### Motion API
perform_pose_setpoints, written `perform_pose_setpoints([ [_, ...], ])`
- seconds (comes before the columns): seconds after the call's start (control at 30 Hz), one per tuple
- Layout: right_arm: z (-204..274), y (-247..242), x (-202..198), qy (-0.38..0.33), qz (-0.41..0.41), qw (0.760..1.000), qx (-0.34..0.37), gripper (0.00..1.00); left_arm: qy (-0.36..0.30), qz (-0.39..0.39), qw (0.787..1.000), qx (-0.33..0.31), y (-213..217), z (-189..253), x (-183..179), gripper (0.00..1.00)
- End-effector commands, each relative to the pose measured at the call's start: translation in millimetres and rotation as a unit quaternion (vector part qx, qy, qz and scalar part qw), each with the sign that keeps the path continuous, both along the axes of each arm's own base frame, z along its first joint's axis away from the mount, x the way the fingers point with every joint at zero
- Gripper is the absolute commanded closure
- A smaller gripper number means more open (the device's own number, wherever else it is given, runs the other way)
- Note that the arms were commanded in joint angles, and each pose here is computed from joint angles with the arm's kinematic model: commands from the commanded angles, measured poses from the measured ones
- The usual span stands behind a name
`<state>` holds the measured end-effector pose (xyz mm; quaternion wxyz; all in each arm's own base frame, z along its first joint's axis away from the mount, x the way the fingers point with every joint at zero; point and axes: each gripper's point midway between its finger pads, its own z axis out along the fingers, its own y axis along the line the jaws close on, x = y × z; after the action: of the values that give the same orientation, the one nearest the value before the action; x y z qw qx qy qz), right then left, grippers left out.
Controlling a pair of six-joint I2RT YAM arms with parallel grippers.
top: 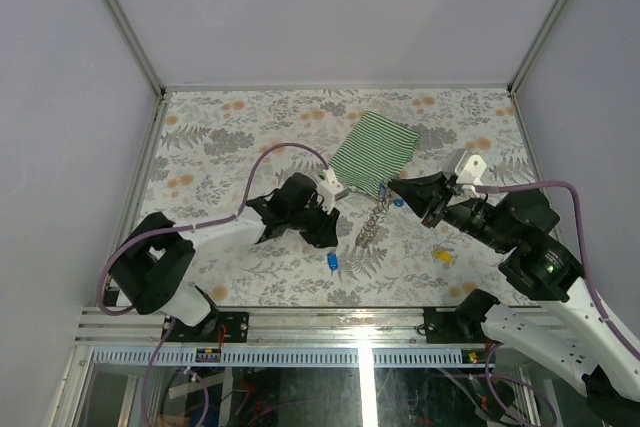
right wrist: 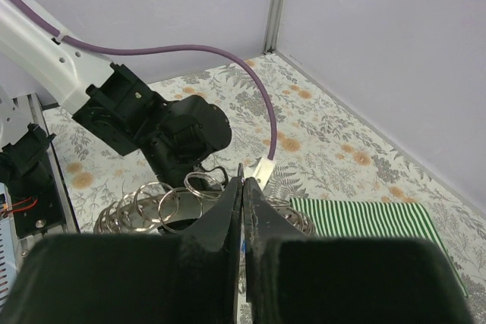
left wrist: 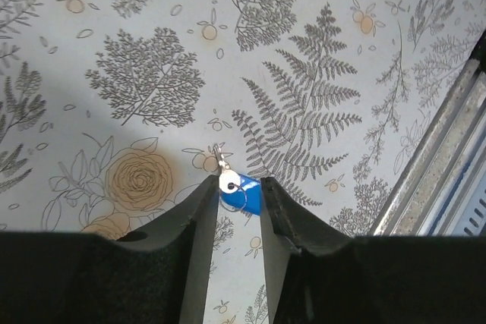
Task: Put the keys on the keyring
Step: Place the key at the center of the board, then pick up the key from the center of the board.
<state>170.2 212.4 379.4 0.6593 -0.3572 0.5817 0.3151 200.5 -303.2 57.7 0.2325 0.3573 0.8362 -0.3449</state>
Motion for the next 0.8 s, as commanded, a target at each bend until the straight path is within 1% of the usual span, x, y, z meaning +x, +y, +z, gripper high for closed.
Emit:
perform_pose_setpoints([
  [0.0, 30, -8, -1, -0.034, -0.017, 0.999, 0.032, 1.00, -0.044, 0.063, 0.997, -0.013, 2, 12, 19, 0.69],
  [0.07, 28, -8, 0, -0.032, -0.018, 0.999, 0.030, 1.00, -0.054, 0.091, 0.994, 0.000, 5, 9, 20, 0.64],
  [0.13, 26, -8, 0, -0.029, -0.017, 0.999, 0.029, 1.00, -0.069, 0.101, 0.992, 0.021, 4, 5, 16, 0.60],
  [0.2, 25, -7, 0, -0.027, -0.016, 0.999, 0.028, 1.00, -0.075, 0.106, 0.991, 0.040, 2, 0, 12, 0.55],
  [0.37, 22, -5, 1, -0.023, -0.014, 0.999, 0.023, 1.00, -0.091, 0.106, 0.987, 0.078, -1, -12, 5, 0.48],
  [0.53, 21, -3, 2, -0.021, -0.011, 1.000, 0.021, 1.00, -0.108, 0.095, 0.982, 0.121, 0, -21, 4, 0.47],
  [0.77, 19, -3, 2, -0.020, -0.011, 1.000, 0.019, 1.00, -0.110, 0.079, 0.981, 0.140, -4, -29, 2, 0.53],
])
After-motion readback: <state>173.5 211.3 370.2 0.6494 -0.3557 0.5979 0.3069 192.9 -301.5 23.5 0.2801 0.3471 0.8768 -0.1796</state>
